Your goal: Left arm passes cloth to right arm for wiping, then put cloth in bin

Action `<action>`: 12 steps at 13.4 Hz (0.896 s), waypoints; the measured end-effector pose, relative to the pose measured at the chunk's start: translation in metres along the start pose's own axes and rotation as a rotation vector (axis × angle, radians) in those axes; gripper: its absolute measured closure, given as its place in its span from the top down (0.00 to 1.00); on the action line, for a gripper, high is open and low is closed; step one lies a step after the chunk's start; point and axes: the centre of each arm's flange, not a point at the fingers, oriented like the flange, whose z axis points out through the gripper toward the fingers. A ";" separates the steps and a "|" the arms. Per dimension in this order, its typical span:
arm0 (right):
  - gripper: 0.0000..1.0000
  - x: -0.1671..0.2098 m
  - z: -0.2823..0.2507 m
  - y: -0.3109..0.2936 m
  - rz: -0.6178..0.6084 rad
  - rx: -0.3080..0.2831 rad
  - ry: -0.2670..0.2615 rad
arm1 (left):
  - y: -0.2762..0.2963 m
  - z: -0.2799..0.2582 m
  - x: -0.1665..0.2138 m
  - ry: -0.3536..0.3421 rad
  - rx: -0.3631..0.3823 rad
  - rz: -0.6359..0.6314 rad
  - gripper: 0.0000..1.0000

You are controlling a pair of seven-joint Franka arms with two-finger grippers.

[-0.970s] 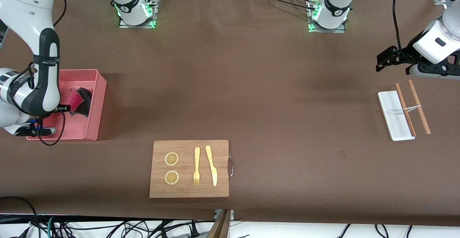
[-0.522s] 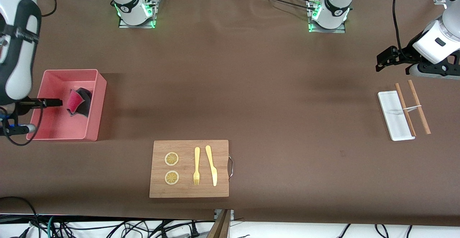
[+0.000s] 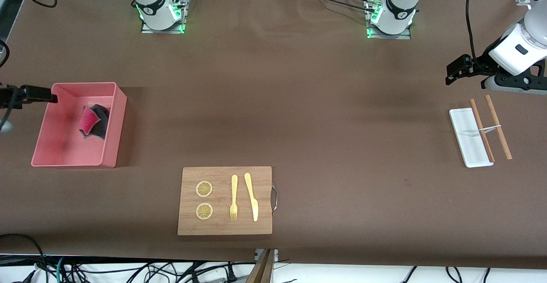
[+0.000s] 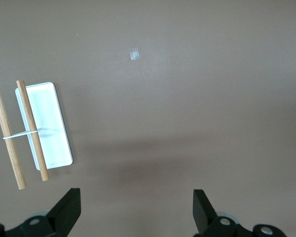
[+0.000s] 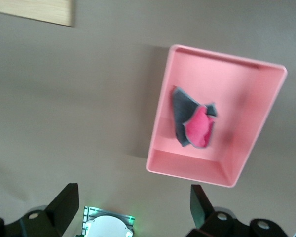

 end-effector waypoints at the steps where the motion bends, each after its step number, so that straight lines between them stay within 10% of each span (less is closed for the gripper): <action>1: 1.00 -0.006 -0.011 -0.018 -0.041 -0.031 0.003 | 0.000 0.000 0.000 0.000 0.000 0.000 1.00; 12: 1.00 -0.079 -0.032 -0.014 -0.006 -0.053 0.135 | 0.006 0.000 0.000 0.000 0.001 0.011 1.00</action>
